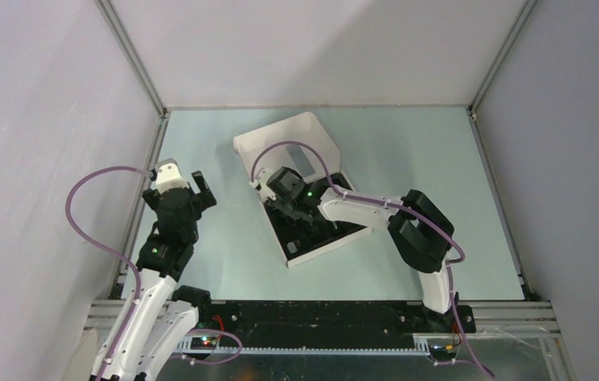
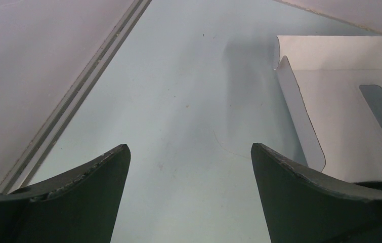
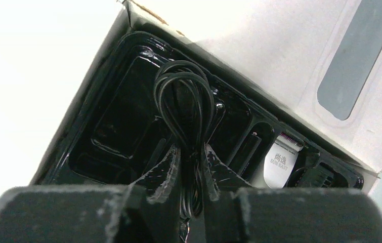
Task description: Sort the hair-cutting tools
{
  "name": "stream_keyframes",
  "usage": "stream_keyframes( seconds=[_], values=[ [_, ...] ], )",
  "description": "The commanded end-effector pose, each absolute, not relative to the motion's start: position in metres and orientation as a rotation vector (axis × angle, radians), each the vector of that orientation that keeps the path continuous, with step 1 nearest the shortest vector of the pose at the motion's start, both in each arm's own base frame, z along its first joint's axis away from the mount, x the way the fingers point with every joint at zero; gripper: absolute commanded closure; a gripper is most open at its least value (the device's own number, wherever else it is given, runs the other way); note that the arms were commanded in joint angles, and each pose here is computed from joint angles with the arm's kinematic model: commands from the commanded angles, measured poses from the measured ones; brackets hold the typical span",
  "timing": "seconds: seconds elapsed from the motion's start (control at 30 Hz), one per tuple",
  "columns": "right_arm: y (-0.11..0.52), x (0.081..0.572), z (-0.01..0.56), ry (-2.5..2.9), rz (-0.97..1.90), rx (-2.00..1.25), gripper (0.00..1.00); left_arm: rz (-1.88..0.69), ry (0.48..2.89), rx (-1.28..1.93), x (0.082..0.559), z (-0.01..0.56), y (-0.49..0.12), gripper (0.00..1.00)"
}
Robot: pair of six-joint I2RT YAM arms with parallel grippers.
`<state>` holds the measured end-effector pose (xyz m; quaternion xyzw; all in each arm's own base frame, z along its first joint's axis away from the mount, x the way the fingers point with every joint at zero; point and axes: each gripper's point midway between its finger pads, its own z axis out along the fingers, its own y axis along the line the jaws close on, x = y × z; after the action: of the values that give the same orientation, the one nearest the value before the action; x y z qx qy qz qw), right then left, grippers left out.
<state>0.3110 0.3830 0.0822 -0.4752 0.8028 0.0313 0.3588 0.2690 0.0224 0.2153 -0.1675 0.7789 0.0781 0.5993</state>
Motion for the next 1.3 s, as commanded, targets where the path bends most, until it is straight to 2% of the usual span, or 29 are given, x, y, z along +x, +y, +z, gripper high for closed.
stream_keyframes(
  seconds=[0.0,0.27,0.43,0.67,0.83,1.0,1.27],
  values=[
    [0.39,0.313,0.089,2.015,0.062,-1.273,0.77,0.174,1.781,-0.371,0.272,0.222,0.02,0.04],
    [0.386,0.313,0.107,1.987,0.082,-1.235,0.5,0.173,1.787,-0.368,0.273,0.22,0.02,0.04],
    [0.373,0.325,0.135,1.998,0.135,-1.082,0.4,0.177,1.79,-0.368,0.273,0.22,0.02,0.04],
    [0.31,0.359,0.183,2.062,0.216,-0.703,0.16,0.085,1.802,-0.398,0.277,0.218,0.008,0.03],
    [0.248,0.375,0.197,2.151,0.356,-0.384,0.06,-0.1,1.863,-0.419,0.292,0.209,-0.022,0.01],
    [0.207,0.36,0.175,2.252,0.567,-0.113,0.04,-0.237,1.901,-0.466,0.319,0.214,-0.048,0.01],
    [0.166,0.325,0.107,2.473,0.557,0.128,0.04,-0.244,2.108,-0.504,0.37,0.18,-0.072,0.03]
  ],
)
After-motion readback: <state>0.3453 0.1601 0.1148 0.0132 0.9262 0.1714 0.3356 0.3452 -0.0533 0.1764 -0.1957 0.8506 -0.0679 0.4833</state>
